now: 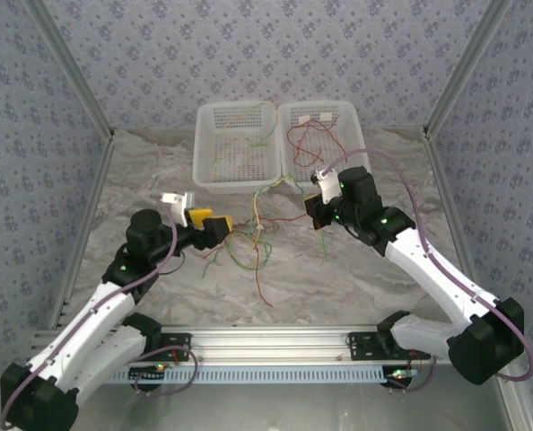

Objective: Untangle the cables

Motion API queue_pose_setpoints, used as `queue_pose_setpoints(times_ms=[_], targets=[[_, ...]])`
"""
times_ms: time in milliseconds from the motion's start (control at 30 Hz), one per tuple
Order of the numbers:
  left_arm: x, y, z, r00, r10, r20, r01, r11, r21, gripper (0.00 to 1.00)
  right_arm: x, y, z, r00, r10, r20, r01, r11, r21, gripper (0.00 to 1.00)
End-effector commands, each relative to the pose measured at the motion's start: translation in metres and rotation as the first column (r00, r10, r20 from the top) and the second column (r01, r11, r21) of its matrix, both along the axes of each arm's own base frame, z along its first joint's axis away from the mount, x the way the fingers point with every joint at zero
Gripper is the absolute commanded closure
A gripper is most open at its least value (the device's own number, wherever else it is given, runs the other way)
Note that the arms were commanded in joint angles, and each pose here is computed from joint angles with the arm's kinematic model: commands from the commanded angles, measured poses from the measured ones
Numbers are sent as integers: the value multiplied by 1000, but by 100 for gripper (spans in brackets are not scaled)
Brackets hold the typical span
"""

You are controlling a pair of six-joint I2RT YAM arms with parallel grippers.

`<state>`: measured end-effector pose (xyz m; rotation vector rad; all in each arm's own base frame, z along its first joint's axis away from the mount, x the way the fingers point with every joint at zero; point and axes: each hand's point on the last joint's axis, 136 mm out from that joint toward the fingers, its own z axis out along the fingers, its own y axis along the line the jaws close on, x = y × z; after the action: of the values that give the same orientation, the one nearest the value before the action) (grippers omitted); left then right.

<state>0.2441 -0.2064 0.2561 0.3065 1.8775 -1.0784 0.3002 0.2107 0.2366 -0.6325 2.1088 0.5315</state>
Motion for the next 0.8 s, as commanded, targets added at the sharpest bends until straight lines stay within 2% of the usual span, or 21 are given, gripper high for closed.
queue_pose_setpoints(times_ms=[0, 167, 267, 333, 400, 433, 500, 567, 600, 667, 767], targets=[[-16, -28, 40, 980, -160, 114, 163, 986, -19, 5, 1, 0, 3, 999, 13, 31, -13, 1000, -14, 100], [-19, -47, 43, 969, -218, 119, 224, 974, -37, 3, 4, -2, -3, 999, -1, 35, 2, 999, -52, 100], [-19, -56, 41, 962, -246, 115, 252, 967, -37, 9, 6, -3, -6, 999, -12, 35, 14, 998, -54, 100], [-16, -59, 32, 964, -253, 86, 255, 967, -10, 21, 6, -3, -6, 999, -15, 34, 17, 999, -51, 100], [-16, -60, 25, 963, -258, 73, 258, 966, 3, 45, 8, -4, -7, 999, -23, 34, 25, 998, -51, 100], [-15, -59, 24, 965, -254, 72, 254, 967, 5, 51, 8, -5, -7, 999, -27, 32, 29, 998, -49, 100], [-15, -59, 21, 965, -252, 72, 251, 968, 10, 55, 8, -4, -6, 999, -24, 27, 25, 999, -33, 100], [-14, -60, 18, 965, -253, 68, 253, 967, 12, 72, 6, 1, -5, 1000, -5, 23, 5, 1000, -17, 100], [-13, -60, 16, 966, -249, 65, 248, 969, 11, 76, 6, 2, -6, 1000, -4, 17, 4, 1000, -11, 100], [-10, -60, 12, 968, -243, 55, 242, 970, 15, 78, 5, 5, -6, 1000, 10, 8, -10, 1000, 1, 100], [-8, -63, 8, 967, -251, 43, 251, 968, 15, 100, 3, 9, -6, 999, 34, 3, -34, 999, 18, 100]])
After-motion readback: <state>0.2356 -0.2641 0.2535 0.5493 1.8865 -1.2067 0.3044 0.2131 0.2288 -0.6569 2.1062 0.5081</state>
